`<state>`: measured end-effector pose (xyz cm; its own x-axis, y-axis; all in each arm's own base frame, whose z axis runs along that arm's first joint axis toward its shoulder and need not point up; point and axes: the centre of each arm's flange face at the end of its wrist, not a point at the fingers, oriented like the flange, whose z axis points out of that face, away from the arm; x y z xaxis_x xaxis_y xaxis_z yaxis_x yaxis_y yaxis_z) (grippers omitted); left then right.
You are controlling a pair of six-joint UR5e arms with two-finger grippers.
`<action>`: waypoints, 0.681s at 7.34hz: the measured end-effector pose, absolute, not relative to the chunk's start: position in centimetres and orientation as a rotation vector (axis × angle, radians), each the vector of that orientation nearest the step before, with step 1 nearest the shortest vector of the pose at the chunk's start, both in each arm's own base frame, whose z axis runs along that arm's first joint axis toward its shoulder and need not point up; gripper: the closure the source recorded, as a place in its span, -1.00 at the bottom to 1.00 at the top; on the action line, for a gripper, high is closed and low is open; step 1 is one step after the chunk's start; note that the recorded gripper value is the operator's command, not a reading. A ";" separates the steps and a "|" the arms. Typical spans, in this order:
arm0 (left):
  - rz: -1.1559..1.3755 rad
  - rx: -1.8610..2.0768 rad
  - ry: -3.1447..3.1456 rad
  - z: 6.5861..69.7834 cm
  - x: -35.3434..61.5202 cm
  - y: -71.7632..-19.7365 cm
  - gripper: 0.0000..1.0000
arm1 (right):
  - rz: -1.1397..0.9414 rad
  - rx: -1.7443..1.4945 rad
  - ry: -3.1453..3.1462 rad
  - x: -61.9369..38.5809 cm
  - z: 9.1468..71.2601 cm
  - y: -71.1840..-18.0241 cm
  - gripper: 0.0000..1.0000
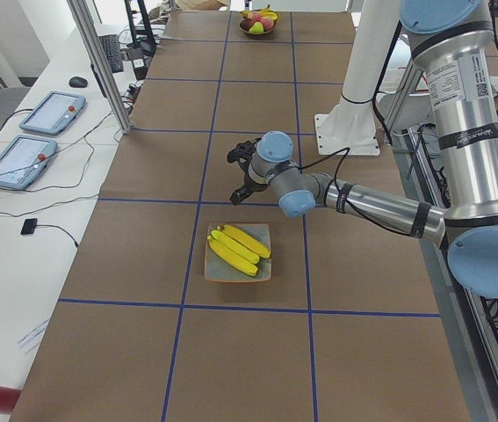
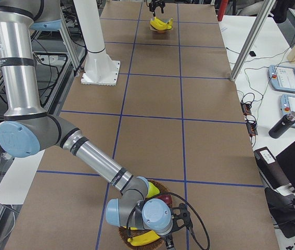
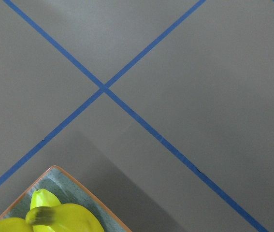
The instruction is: Transfer all bananas from basket to plate
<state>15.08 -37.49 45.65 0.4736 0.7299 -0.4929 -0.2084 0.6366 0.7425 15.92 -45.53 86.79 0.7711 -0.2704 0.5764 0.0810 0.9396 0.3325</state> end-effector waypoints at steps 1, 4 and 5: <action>0.629 0.665 0.904 45.6 15.1 -37.5 -1.00 | -0.124 0.283 -0.666 15.9 87.2 -45.3 -0.89; 0.631 0.670 0.905 45.4 15.2 -37.6 -1.00 | 0.047 0.245 -0.692 14.4 86.1 -47.0 -0.88; 0.632 0.672 0.906 45.3 15.3 -37.6 -1.00 | 0.071 0.244 -0.672 13.0 85.8 -47.7 -0.88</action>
<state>15.27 -37.65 45.30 0.4698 0.7346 -0.4895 -0.2057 0.6303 0.7486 13.01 -47.74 85.82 0.7816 -0.0136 0.6236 -0.1431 0.9692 0.2006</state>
